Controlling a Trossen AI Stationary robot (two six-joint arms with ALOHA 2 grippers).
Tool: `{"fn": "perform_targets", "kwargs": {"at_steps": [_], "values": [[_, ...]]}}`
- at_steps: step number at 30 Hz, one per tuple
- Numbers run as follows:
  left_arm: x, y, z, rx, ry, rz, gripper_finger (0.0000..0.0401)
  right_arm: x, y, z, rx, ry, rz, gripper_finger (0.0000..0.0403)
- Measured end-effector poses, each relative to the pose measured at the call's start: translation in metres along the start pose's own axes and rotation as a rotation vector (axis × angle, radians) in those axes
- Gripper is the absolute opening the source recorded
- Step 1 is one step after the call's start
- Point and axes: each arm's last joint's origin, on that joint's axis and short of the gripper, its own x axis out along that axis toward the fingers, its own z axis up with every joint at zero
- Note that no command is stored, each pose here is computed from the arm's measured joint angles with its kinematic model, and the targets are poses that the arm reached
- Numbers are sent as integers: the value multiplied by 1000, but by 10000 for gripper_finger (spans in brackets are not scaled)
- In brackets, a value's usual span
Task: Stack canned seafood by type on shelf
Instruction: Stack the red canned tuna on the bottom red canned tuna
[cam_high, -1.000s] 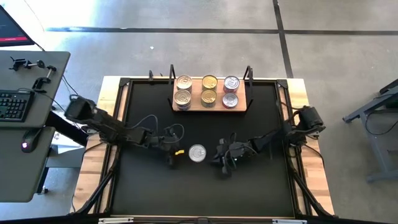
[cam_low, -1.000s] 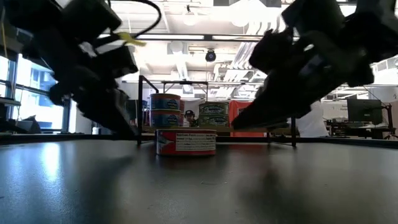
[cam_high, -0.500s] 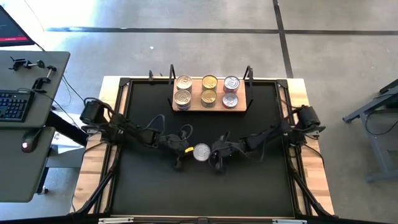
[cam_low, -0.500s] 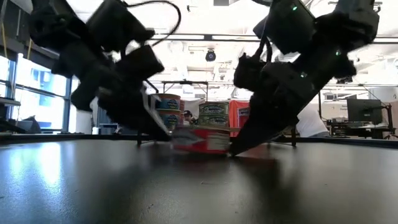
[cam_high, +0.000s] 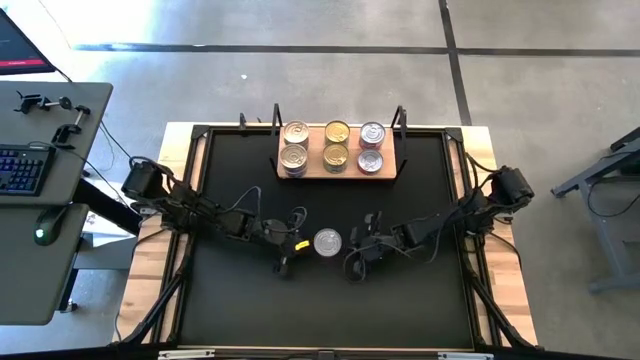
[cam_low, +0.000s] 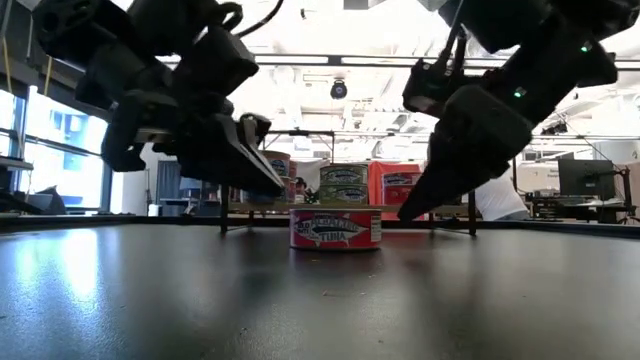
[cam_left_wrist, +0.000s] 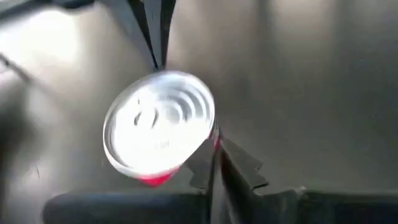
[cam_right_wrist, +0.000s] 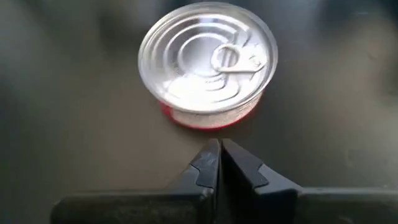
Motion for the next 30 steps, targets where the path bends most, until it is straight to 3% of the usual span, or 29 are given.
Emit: {"fn": "perform_targets", "kwargs": {"at_steps": [8, 13, 17, 24, 30], "values": [[8, 8, 2, 150, 11, 24, 118, -5, 22, -2, -16, -87, 67, 87], [15, 18, -7, 240, 27, -11, 150, -9, 38, -3, -144, -170, 113, 137], [24, 24, -12, 270, 36, -39, 122, -14, 47, 0, -201, -245, 145, 146], [39, 32, -6, 294, -5, -106, 13, -15, 48, 10, -227, -338, 148, 147], [39, 41, 1, 220, -32, -134, 2, -16, 39, 16, -274, -332, 119, 181]]}}
